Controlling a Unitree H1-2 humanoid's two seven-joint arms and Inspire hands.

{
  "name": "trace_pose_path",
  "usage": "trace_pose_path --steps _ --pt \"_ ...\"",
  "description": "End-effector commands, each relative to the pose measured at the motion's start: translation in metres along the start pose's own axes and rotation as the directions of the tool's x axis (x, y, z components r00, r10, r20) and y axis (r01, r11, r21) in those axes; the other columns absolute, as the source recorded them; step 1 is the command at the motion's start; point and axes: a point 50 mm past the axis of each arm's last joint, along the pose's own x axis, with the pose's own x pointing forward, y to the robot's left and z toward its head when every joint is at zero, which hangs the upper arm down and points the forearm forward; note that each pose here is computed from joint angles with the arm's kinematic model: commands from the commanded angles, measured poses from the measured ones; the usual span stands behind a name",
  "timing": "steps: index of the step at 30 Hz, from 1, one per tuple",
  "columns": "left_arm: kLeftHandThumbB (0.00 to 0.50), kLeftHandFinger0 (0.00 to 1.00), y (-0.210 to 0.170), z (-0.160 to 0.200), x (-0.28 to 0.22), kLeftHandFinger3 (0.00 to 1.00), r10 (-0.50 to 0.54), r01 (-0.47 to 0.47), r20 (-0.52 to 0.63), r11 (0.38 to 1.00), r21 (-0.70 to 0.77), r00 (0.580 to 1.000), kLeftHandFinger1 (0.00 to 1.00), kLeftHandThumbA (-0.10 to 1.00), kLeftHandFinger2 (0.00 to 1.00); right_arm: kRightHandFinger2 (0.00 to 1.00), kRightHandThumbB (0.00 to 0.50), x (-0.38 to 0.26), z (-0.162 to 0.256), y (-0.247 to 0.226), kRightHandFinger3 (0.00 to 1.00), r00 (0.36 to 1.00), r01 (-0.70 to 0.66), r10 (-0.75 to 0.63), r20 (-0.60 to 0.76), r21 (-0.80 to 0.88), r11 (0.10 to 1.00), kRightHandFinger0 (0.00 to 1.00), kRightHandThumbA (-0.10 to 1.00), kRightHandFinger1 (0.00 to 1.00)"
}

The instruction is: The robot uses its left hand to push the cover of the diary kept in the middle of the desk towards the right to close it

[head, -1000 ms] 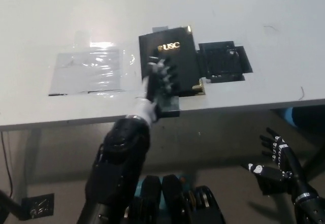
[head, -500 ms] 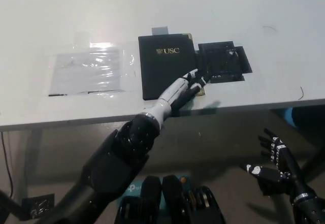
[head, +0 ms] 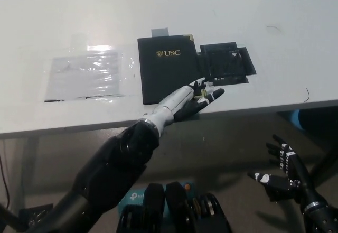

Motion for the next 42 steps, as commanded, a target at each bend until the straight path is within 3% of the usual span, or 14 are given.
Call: trace_pose_path --steps 1,4,5,6,10,15,19,22,24,26,27,32,37,42 --pt "0.262 1.0 0.023 -0.018 -0.017 1.0 0.026 -0.025 -0.044 0.999 0.035 0.999 1.0 1.0 1.0 0.9 0.492 0.001 0.01 -0.006 1.0 0.999 0.004 -0.004 0.039 -0.014 1.0 0.85 1.0 0.92" --pt "0.241 1.0 0.05 0.018 -0.034 1.0 0.088 -0.085 0.083 0.996 -0.039 0.993 1.0 1.0 1.0 0.9 0.494 0.0 0.009 -0.006 1.0 0.999 0.007 -0.007 0.032 -0.018 1.0 0.86 1.0 0.92" --pt "0.366 1.0 0.05 0.019 -0.035 1.0 0.087 -0.084 0.087 0.996 -0.044 0.992 1.0 1.0 1.0 0.91 0.494 -0.001 0.009 -0.007 1.0 1.0 0.008 -0.008 0.03 -0.017 1.0 0.86 1.0 0.93" --pt "0.284 1.0 0.055 0.026 -0.039 1.0 0.103 -0.097 0.115 0.994 -0.059 0.988 1.0 1.0 1.0 0.91 0.493 -0.001 0.008 -0.007 1.0 1.0 0.009 -0.008 0.028 -0.022 1.0 0.86 1.0 0.93" --pt "0.24 1.0 0.084 0.08 -0.083 1.0 0.209 -0.137 0.312 0.962 -0.238 0.927 1.0 1.0 1.0 0.9 0.5 0.0 0.008 -0.009 1.0 0.999 0.012 -0.011 0.032 -0.007 1.0 0.85 1.0 0.92" --pt "0.316 1.0 0.094 0.114 -0.159 1.0 0.318 -0.181 0.494 0.935 -0.306 0.809 1.0 1.0 1.0 0.95 0.5 0.002 0.012 -0.012 1.0 0.999 0.013 -0.013 0.036 -0.012 1.0 0.88 1.0 0.96" --pt "0.329 1.0 0.094 0.106 -0.192 1.0 0.368 -0.212 0.513 0.917 -0.337 0.776 1.0 1.0 1.0 0.94 0.5 0.004 0.014 -0.013 1.0 0.999 0.018 -0.018 0.039 0.006 1.0 0.89 1.0 0.96" --pt "0.304 1.0 0.091 0.077 -0.237 1.0 0.531 -0.294 0.43 0.812 -0.504 0.731 1.0 1.0 1.0 0.94 0.49 0.005 0.017 -0.016 1.0 0.999 0.019 -0.018 0.04 -0.008 1.0 0.89 1.0 0.96" --pt "0.22 1.0 0.091 0.057 -0.254 1.0 0.622 -0.308 0.347 0.705 -0.639 0.702 1.0 1.0 1.0 0.95 0.497 0.006 0.017 -0.017 1.0 0.999 0.021 -0.021 0.041 -0.005 1.0 0.9 1.0 0.96" --pt "0.206 1.0 0.091 0.053 -0.257 1.0 0.632 -0.307 0.336 0.688 -0.658 0.698 1.0 1.0 1.0 0.95 0.499 0.006 0.017 -0.018 1.0 0.999 0.022 -0.021 0.041 -0.004 1.0 0.9 1.0 0.96" --pt "0.181 1.0 0.086 0.007 -0.278 1.0 0.692 -0.316 0.181 0.525 -0.79 0.699 1.0 1.0 1.0 0.94 0.5 0.007 0.017 -0.017 1.0 0.999 0.027 -0.027 0.04 0.006 1.0 0.89 1.0 0.95" --pt "0.157 1.0 0.068 -0.07 -0.307 1.0 0.697 -0.373 -0.094 0.26 -0.891 0.711 1.0 1.0 1.0 0.92 0.5 0.007 0.016 -0.017 1.0 0.999 0.026 -0.027 0.048 0.007 1.0 0.89 1.0 0.95" --pt "0.227 1.0 0.047 -0.109 -0.324 1.0 0.669 -0.461 -0.254 0.149 -0.875 0.698 1.0 1.0 1.0 0.92 0.5 0.008 0.017 -0.017 1.0 0.998 0.029 -0.029 0.047 0.008 1.0 0.89 1.0 0.95" --pt "0.276 1.0 0.03 -0.142 -0.332 1.0 0.626 -0.53 -0.353 0.116 -0.84 0.696 1.0 1.0 1.0 0.94 0.5 0.009 0.017 -0.017 1.0 0.998 0.027 -0.028 0.049 0.006 1.0 0.89 1.0 0.96"
